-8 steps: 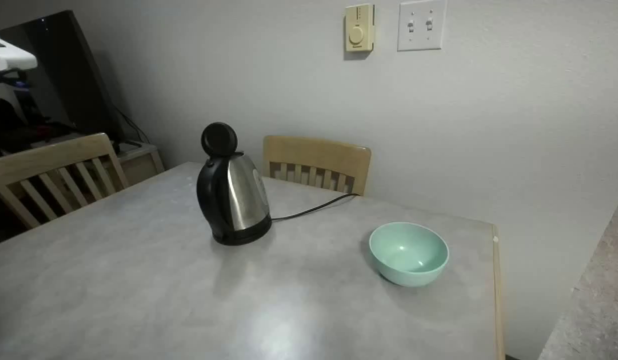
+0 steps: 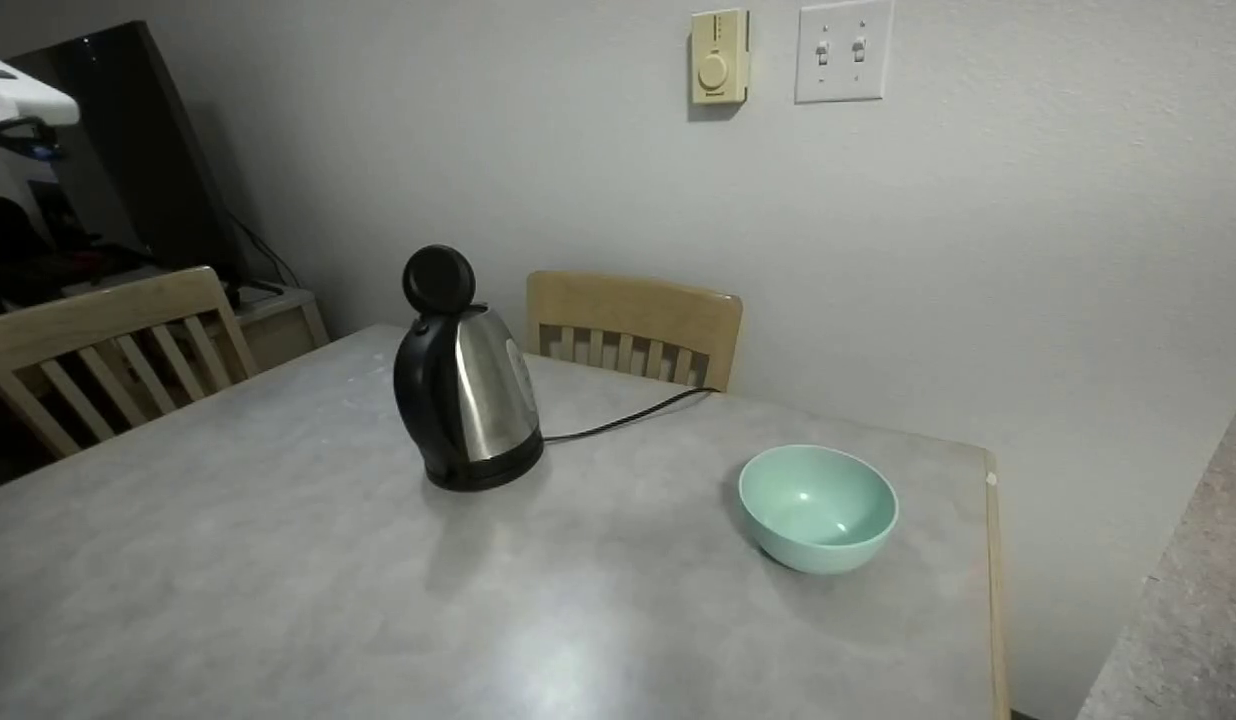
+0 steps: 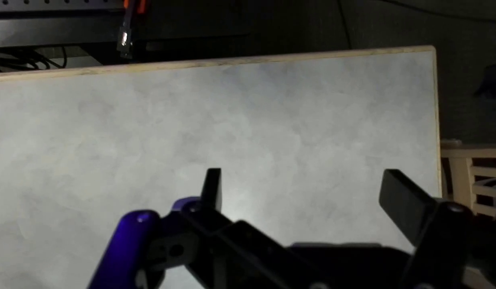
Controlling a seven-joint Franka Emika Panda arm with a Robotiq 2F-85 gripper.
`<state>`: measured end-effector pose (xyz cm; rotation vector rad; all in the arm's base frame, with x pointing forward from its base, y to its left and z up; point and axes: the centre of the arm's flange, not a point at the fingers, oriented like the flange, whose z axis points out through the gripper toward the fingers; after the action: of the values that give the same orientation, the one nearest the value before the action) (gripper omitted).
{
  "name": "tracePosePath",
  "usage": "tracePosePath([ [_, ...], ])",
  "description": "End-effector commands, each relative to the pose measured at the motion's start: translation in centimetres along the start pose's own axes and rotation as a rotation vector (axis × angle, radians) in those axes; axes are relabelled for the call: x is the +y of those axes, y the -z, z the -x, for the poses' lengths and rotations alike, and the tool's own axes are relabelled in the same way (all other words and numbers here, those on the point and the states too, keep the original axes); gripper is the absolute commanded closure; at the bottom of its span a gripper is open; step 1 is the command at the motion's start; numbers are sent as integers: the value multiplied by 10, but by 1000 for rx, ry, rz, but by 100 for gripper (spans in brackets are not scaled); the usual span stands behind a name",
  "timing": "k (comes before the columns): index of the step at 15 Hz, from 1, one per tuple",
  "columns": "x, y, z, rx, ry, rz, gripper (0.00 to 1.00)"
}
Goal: Close the lid of the electric kettle.
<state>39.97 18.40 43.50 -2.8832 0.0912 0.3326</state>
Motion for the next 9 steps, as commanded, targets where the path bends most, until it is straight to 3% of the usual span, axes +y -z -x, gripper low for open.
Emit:
tracePosePath([
  [1,7,28,-28,36,10,-95,0],
  [4,13,55,-49,112,27,-264,0],
  [5,10,46,-27,90,12,-178,0],
  [9,9,49,-28,97,17,-189,0],
])
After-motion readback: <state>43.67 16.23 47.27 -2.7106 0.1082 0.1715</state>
